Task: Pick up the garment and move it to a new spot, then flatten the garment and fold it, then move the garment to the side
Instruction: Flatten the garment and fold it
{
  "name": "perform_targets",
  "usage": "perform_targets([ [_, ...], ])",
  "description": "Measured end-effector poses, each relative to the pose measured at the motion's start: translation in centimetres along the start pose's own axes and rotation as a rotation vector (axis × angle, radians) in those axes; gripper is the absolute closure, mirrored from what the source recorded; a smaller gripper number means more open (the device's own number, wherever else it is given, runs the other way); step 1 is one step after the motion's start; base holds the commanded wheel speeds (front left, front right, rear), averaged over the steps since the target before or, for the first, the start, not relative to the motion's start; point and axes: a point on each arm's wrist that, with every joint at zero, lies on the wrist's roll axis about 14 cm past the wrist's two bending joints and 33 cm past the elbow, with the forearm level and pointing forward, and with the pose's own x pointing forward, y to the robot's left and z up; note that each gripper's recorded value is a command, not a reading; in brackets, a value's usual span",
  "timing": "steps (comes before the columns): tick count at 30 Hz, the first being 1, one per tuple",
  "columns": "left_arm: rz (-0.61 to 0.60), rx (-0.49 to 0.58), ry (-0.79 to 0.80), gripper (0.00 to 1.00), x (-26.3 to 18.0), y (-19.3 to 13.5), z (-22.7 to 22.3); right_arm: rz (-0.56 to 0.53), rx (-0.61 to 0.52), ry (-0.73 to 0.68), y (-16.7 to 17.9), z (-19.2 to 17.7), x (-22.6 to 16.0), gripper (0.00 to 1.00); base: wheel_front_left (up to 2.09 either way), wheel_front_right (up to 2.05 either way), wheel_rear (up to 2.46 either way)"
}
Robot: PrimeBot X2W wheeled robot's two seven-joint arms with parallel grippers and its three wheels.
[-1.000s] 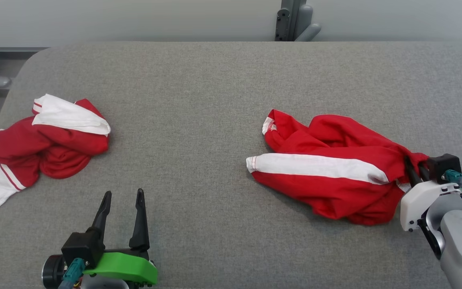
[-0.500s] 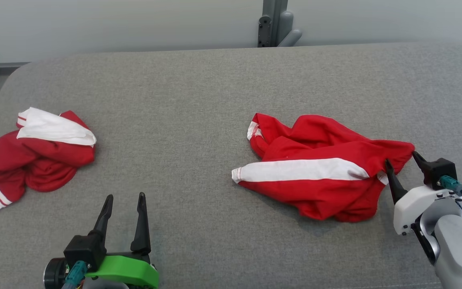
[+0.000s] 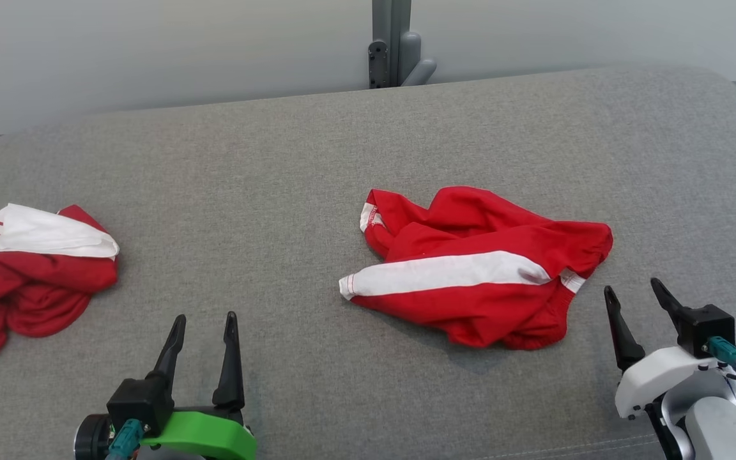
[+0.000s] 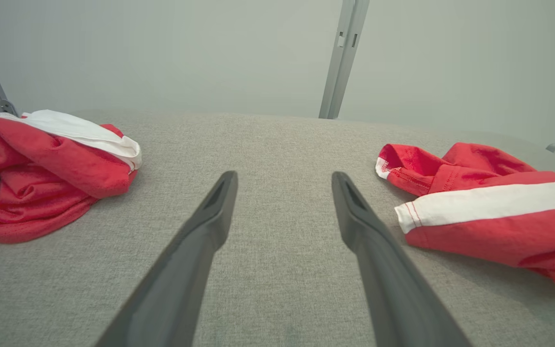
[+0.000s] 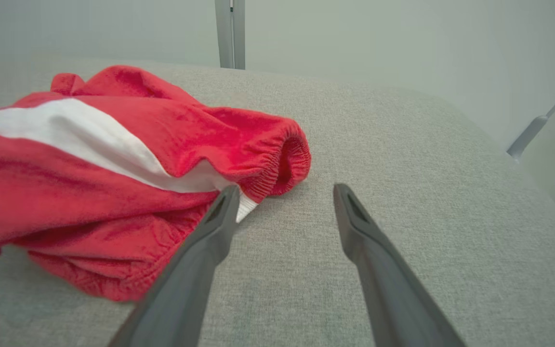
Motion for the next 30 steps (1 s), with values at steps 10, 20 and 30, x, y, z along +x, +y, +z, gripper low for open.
perform_targets([
  [10,-0.023,0.0,-0.008,0.0,0.2,-0.8,0.3,-0.012,0.047,-0.214,2.0,6.1,-0.3,0.0,0.0,0.0,0.0],
  [20,0.002,0.005,-0.026,0.0,-0.9,-0.2,0.8,0.005,0.062,-0.348,4.0,9.9,-2.2,0.0,0.0,0.0,0.0],
  [30,0.009,0.003,-0.047,0.0,-1.7,-0.2,1.5,0.029,0.141,-0.343,5.4,9.2,-4.0,0.0,0.0,0.0,0.0],
])
